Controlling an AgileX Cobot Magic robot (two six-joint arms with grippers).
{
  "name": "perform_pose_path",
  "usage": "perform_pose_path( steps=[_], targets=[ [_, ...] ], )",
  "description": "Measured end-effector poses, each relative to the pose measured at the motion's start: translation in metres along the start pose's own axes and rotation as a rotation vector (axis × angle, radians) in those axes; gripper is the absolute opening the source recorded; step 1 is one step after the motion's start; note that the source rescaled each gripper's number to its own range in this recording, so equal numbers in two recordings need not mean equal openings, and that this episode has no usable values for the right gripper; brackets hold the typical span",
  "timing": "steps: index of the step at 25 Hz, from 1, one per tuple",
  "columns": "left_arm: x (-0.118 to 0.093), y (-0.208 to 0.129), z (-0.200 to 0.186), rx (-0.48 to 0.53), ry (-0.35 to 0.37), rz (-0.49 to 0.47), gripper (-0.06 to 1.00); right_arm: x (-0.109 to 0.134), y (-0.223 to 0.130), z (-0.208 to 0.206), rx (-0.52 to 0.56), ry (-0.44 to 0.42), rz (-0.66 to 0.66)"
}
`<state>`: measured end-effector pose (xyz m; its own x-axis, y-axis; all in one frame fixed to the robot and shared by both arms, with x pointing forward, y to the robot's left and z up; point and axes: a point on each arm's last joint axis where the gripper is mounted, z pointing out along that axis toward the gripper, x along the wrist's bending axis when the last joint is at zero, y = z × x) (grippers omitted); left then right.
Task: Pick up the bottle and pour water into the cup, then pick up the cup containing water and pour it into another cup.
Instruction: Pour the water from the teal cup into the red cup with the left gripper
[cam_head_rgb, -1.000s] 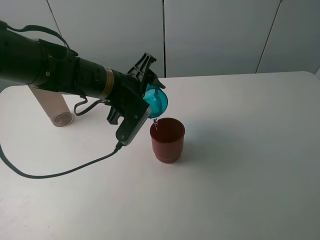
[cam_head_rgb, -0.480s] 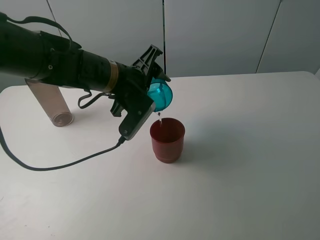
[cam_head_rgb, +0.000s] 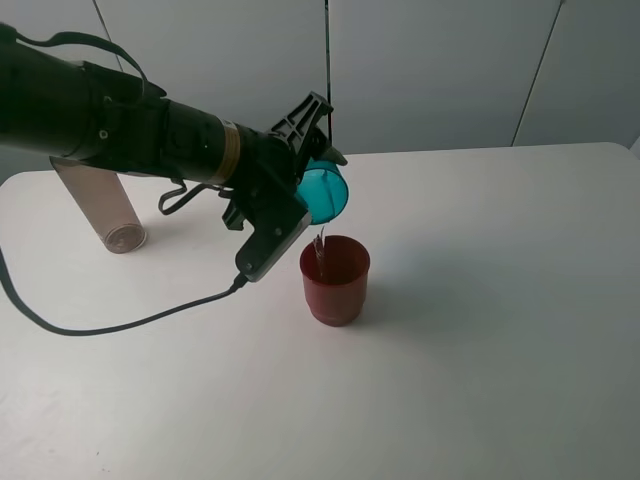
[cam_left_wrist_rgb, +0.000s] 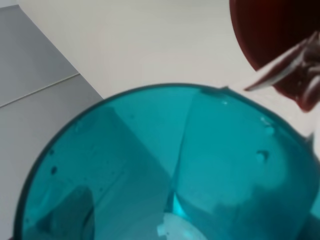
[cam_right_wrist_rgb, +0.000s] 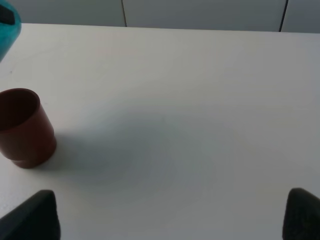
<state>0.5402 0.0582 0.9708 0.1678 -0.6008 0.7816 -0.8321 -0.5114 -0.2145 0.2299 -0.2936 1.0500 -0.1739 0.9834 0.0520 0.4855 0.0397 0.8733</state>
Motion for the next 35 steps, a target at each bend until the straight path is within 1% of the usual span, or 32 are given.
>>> perform_pose_path(
  steps=[6, 17, 24, 35],
  targets=[
    [0.002, 0.004, 0.0, -0.018, 0.011, 0.067, 0.32, 0.0, 0.0, 0.0, 0.0, 0.0, 0.0],
    [0.005, 0.008, 0.001, -0.031, 0.019, 0.148, 0.32, 0.0, 0.0, 0.0, 0.0, 0.0, 0.0],
    [0.006, 0.011, 0.001, -0.037, 0.018, 0.239, 0.32, 0.0, 0.0, 0.0, 0.0, 0.0, 0.0],
    [0.007, 0.014, 0.002, -0.045, 0.022, 0.285, 0.32, 0.0, 0.0, 0.0, 0.0, 0.0, 0.0]
  ],
)
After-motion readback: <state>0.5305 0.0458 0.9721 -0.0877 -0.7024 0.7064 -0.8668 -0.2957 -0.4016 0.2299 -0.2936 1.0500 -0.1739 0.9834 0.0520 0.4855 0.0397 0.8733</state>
